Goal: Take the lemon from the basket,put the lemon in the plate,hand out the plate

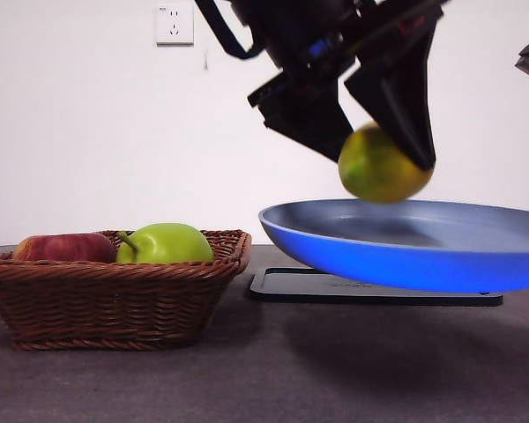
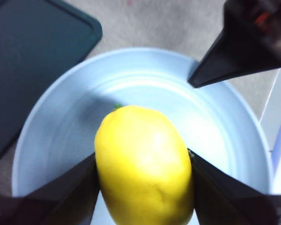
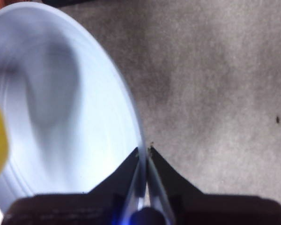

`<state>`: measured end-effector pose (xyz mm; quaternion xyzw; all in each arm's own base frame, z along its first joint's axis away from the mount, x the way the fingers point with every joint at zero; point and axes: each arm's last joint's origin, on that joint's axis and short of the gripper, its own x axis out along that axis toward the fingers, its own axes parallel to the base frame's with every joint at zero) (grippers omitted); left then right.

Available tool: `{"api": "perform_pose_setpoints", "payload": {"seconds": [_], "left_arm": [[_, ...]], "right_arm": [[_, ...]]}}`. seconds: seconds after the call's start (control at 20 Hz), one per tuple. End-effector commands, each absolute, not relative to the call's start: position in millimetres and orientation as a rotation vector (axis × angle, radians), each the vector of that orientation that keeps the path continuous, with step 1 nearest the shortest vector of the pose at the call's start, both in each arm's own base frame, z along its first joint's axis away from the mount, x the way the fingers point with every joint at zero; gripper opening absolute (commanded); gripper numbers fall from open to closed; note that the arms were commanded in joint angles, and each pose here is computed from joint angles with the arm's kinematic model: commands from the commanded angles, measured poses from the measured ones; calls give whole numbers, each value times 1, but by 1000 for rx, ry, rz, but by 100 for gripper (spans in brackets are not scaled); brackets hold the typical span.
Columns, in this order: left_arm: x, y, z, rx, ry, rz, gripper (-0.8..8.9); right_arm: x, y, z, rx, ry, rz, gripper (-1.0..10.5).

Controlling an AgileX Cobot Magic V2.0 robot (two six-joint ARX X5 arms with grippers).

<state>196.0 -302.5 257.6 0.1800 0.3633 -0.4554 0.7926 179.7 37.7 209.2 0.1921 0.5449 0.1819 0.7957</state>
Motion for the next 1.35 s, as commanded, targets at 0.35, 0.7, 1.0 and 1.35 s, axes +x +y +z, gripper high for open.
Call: {"api": "perform_pose_setpoints", "payload": {"seconds": [0.35, 0.7, 1.0, 1.35], "left_arm": [[192, -316, 246, 425, 801, -1010, 285], [192, -316, 245, 424, 805, -1010, 339], [189, -314, 247, 367, 854, -1036, 367], [172, -270, 313, 296, 742, -1016, 363]], "right_arm": [[182, 39, 212, 408, 1163, 408, 3], [181, 39, 212, 423, 1176, 434, 3], [180, 40, 212, 457, 1182, 461, 3], [194, 37, 207, 486, 1179, 369, 3]]}}
